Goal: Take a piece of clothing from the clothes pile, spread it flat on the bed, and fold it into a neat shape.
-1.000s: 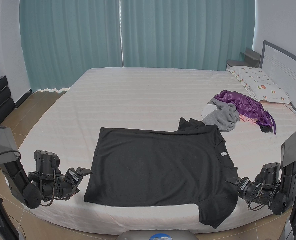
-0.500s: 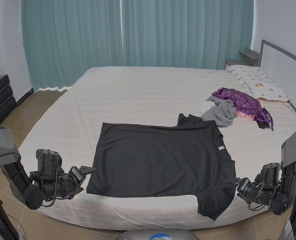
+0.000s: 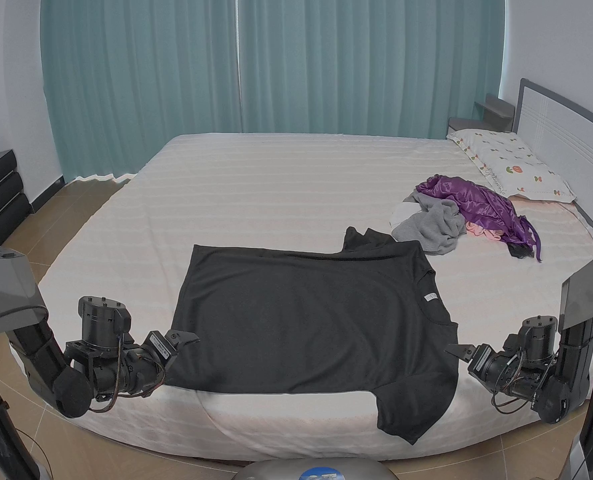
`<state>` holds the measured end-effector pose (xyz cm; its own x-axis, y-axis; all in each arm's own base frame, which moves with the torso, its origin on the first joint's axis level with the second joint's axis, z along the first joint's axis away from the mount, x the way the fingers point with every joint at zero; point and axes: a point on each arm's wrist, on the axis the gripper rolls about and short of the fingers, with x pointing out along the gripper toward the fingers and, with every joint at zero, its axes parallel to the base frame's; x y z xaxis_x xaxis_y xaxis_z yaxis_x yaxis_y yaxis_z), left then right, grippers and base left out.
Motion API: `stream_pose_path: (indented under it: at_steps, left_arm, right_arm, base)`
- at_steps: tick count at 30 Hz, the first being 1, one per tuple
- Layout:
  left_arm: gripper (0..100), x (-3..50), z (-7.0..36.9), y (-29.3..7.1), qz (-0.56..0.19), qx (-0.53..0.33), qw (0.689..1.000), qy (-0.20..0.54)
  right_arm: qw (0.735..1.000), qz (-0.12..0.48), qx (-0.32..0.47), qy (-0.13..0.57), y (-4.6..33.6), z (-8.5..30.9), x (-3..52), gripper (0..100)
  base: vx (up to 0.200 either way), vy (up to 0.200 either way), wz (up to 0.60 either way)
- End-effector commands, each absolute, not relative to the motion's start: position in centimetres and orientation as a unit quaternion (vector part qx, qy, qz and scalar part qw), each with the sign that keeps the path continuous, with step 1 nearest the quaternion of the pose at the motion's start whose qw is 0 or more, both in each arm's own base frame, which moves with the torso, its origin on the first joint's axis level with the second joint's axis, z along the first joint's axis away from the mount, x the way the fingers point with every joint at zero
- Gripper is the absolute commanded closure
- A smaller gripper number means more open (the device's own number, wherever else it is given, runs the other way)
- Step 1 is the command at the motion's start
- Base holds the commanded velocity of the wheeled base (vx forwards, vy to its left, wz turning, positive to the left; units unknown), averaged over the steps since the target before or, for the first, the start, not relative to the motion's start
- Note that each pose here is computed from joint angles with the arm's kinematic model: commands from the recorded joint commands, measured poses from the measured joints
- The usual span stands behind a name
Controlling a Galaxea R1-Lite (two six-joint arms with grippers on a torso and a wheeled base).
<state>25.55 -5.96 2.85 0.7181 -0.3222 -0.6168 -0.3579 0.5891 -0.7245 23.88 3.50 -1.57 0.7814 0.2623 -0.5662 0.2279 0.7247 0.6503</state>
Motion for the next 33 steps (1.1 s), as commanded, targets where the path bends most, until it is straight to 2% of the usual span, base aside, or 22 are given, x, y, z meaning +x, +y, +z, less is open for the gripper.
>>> stream_pose_path:
  at_steps: [1,3,9,13,19,28,29,33]
  left_arm:
    - [0,25.8,2.2,-6.0,0.017,-0.450,0.807,0.382]
    - [0,25.9,2.2,-5.4,0.026,-0.452,0.808,0.376]
    - [0,26.0,1.8,-3.4,0.051,-0.441,0.816,0.370]
    - [0,25.3,-0.2,-2.0,0.072,-0.391,0.825,0.401]
    - [0,25.3,-1.3,-1.9,0.099,-0.363,0.831,0.410]
    - [0,25.4,-1.5,-1.8,0.102,-0.361,0.831,0.411]
    - [0,25.4,-1.5,-1.8,0.102,-0.361,0.831,0.411]
    - [0,25.4,-1.5,-1.8,0.103,-0.361,0.831,0.411]
  right_arm:
    - [0.870,0.030,0.371,0.324,4.0,-1.7,24.7,0]
    - [0.858,0.043,0.374,0.350,4.3,-2.6,24.4,0]
    - [0.853,0.041,0.374,0.362,4.4,-3.4,24.5,0]
    - [0.850,0.040,0.366,0.377,4.7,-4.3,24.5,0]
    - [0.852,0.047,0.352,0.384,5.3,-5.0,24.7,0]
    - [0.863,0.049,0.336,0.374,5.7,-5.5,25.5,0]
    - [0.864,0.046,0.333,0.374,5.7,-5.7,25.5,100]
    - [0.869,0.039,0.325,0.370,5.7,-5.9,25.7,100]
  base:
    - [0.000,0.000,0.00]
    - [0.000,0.000,0.00]
    - [0.000,0.000,0.00]
    - [0.000,0.000,0.00]
    - [0.000,0.000,0.00]
    - [0.000,0.000,0.00]
    - [0.000,0.000,0.00]
    - [0.000,0.000,0.00]
